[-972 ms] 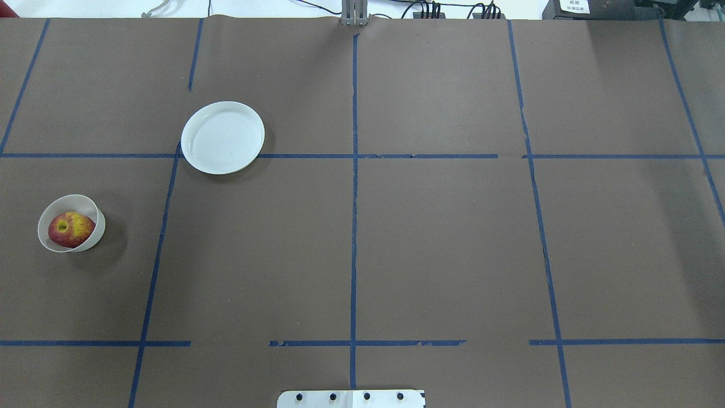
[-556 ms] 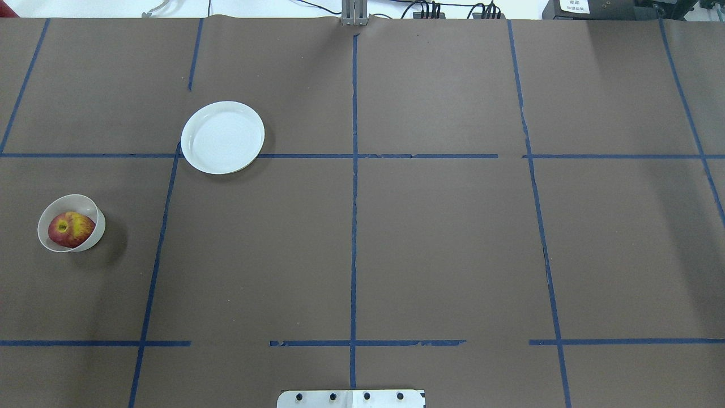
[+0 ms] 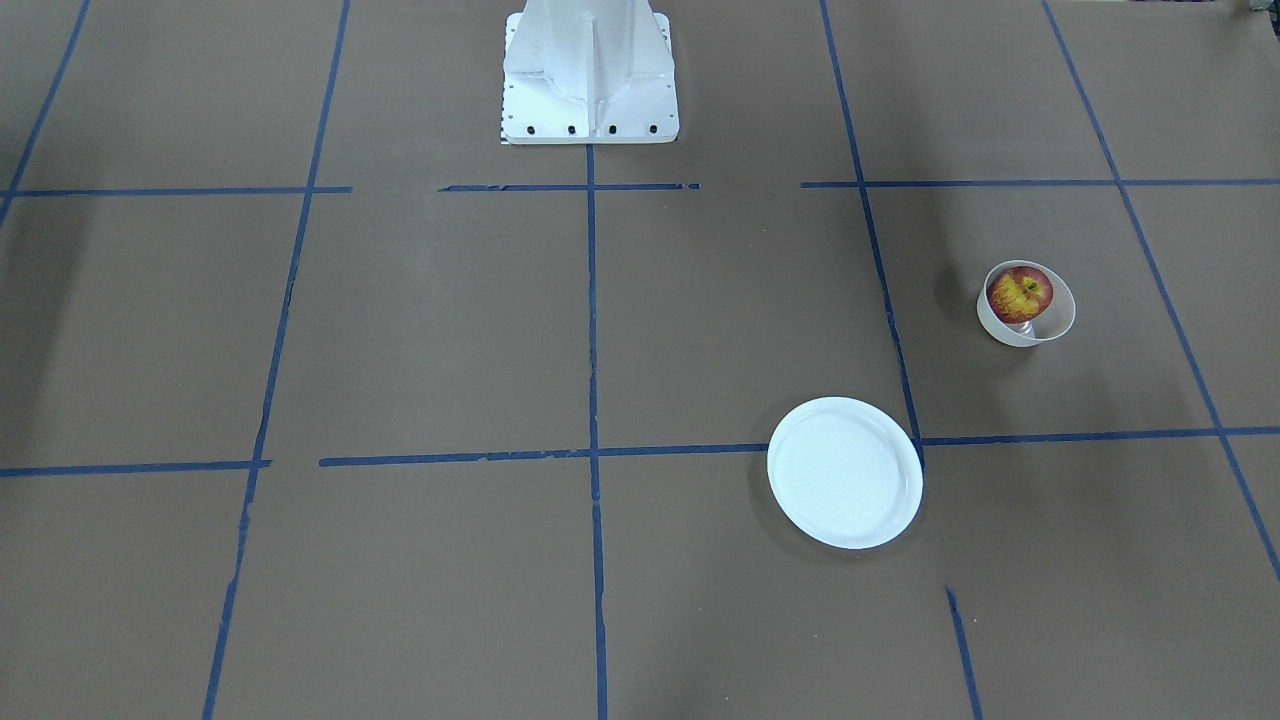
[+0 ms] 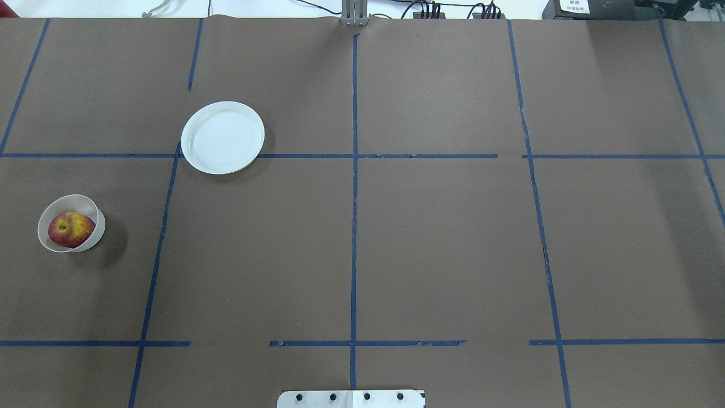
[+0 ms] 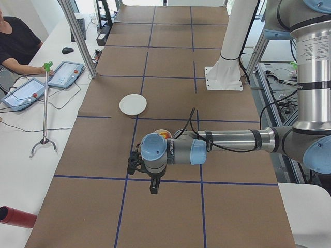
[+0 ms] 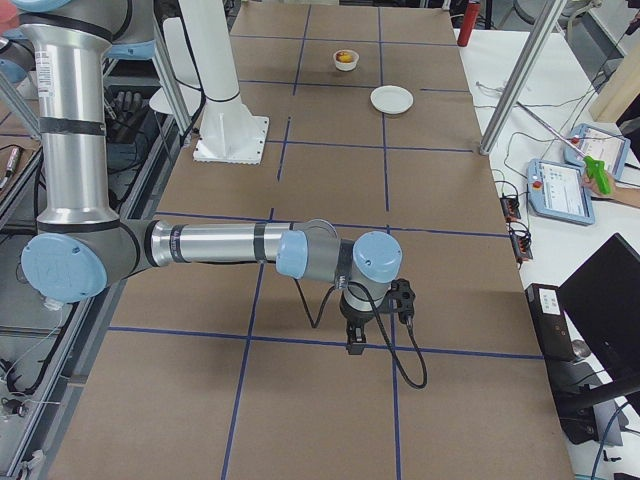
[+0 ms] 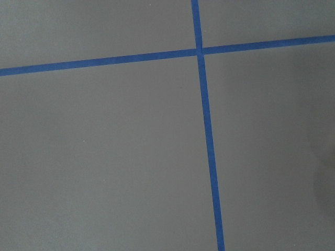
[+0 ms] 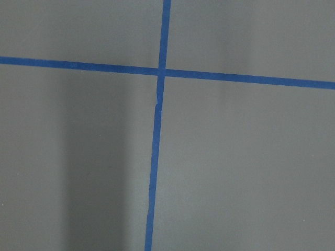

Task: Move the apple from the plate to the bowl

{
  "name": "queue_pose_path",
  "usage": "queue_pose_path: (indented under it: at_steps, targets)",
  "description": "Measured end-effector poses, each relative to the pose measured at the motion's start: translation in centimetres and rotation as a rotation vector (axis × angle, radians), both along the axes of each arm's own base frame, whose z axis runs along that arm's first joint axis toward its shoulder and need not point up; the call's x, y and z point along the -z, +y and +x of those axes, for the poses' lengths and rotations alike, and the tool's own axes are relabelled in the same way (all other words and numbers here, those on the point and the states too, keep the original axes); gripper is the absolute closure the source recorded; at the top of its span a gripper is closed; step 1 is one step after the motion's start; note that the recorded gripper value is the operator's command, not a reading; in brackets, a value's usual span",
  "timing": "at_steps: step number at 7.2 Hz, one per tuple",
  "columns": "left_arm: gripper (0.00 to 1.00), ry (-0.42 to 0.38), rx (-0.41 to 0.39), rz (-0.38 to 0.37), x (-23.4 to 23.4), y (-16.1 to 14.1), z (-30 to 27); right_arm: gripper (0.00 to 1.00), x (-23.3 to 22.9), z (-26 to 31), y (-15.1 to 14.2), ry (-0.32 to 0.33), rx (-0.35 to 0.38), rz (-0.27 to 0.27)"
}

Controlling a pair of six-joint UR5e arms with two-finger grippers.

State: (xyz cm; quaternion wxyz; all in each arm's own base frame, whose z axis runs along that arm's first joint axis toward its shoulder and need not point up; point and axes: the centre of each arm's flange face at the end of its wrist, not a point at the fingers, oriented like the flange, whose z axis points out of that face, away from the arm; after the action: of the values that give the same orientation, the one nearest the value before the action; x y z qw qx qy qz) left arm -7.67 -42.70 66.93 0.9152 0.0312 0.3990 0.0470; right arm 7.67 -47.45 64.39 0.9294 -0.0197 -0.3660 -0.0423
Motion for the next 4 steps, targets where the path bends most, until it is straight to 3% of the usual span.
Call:
queue_pose_path:
  at_steps: [4]
  targets:
    - [0.0,-0.001,0.017,0.0,0.08,0.07,-0.72,0.0,0.02,0.0,-0.02,0.0,0.0,0.001]
